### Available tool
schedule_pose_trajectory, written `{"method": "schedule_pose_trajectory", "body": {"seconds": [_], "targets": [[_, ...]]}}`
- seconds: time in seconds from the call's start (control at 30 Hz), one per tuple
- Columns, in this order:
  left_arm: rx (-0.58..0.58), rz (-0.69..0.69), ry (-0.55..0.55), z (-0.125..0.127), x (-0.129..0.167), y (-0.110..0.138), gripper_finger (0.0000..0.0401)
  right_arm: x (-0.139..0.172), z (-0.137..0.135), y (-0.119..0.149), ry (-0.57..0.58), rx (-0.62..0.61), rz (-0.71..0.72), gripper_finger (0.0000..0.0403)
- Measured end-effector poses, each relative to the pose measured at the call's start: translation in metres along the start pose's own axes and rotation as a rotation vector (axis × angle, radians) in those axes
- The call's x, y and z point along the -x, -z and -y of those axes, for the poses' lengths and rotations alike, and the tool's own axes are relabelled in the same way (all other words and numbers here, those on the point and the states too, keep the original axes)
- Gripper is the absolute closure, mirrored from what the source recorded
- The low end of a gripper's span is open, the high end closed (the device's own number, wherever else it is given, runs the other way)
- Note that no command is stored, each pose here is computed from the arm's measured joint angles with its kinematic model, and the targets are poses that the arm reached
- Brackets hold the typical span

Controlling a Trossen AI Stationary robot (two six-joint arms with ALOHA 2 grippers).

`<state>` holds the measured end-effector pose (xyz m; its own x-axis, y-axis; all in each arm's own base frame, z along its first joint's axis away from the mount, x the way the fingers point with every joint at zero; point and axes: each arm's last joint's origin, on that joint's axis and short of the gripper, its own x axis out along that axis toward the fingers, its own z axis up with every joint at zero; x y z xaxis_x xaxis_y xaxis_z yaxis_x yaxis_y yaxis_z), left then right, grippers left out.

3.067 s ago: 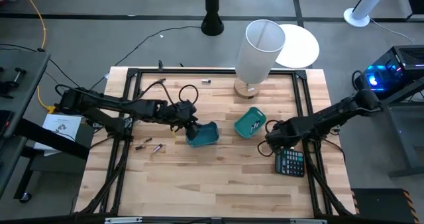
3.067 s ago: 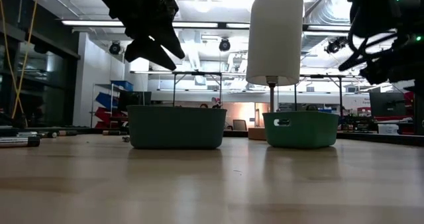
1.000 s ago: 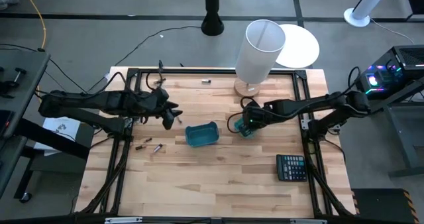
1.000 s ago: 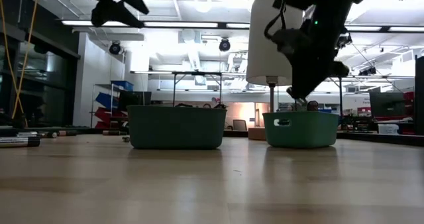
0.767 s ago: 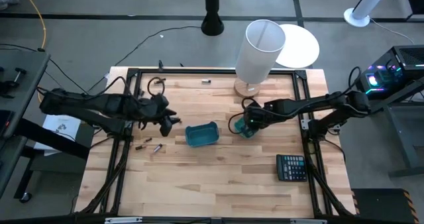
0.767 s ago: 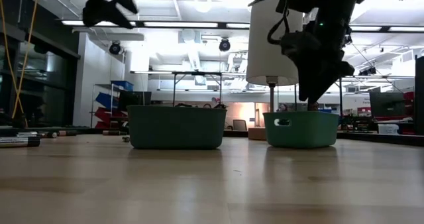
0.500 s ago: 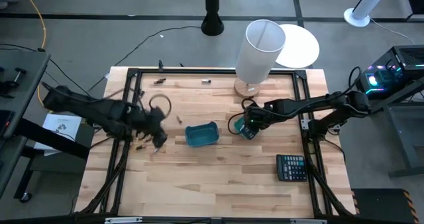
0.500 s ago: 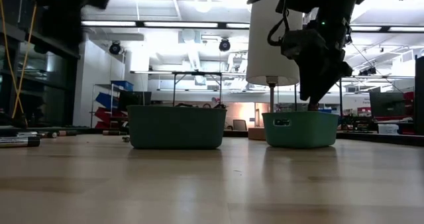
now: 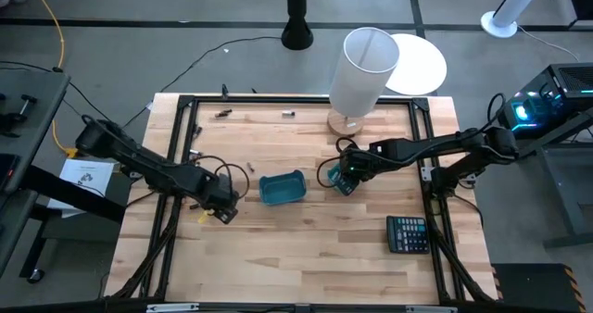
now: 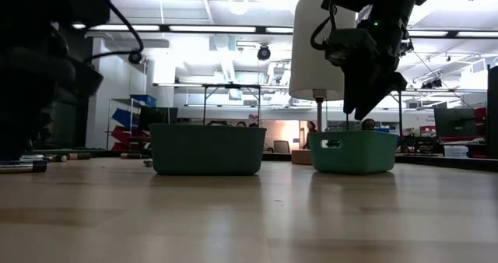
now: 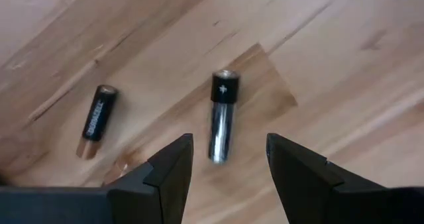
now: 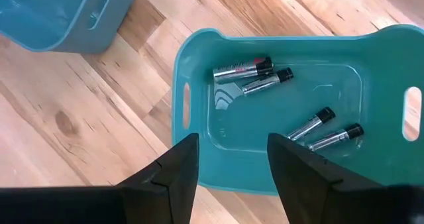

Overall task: Sort batteries
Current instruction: Put the silver battery into the green bin

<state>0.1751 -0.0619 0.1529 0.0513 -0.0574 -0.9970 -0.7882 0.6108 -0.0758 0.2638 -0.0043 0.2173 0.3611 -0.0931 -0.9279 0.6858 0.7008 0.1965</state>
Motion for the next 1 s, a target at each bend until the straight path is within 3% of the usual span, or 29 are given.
{"method": "schedule_pose_trajectory", "body": {"seconds": [0.2,0.27,0.37,0.4,0.6,0.73,0.9,1.0], "targets": [[-0.029,-0.027,-0.06,0.003,-0.021,-0.002,0.0232,0.0,0.0,0.0,-0.006,0.0,-0.005,0.0229],[-0.054,-0.034,-0.056,0.005,-0.023,-0.002,0.0272,0.003,-0.001,-0.001,-0.027,0.0,-0.009,0.0229],[-0.084,0.013,-0.018,0.014,-0.014,-0.006,0.0363,0.019,-0.007,-0.004,-0.082,0.012,0.03,0.0229],[-0.096,0.053,0.013,0.019,-0.008,-0.008,0.0373,0.027,-0.008,-0.005,-0.102,0.013,0.051,0.0229],[-0.162,0.233,0.143,0.036,0.049,-0.021,0.0372,0.087,-0.012,-0.004,-0.2,0.019,0.251,0.0229],[-0.226,0.437,0.225,0.043,0.095,-0.039,0.0372,0.119,-0.007,0.005,-0.257,0.009,0.366,0.0229],[-0.364,0.702,0.362,0.062,0.134,-0.082,0.0372,0.137,0.0,0.014,-0.269,-0.033,0.443,0.0229],[-0.461,0.786,0.396,0.078,0.131,-0.115,0.0372,0.139,-0.001,0.015,-0.263,-0.034,0.462,0.0229]]}}
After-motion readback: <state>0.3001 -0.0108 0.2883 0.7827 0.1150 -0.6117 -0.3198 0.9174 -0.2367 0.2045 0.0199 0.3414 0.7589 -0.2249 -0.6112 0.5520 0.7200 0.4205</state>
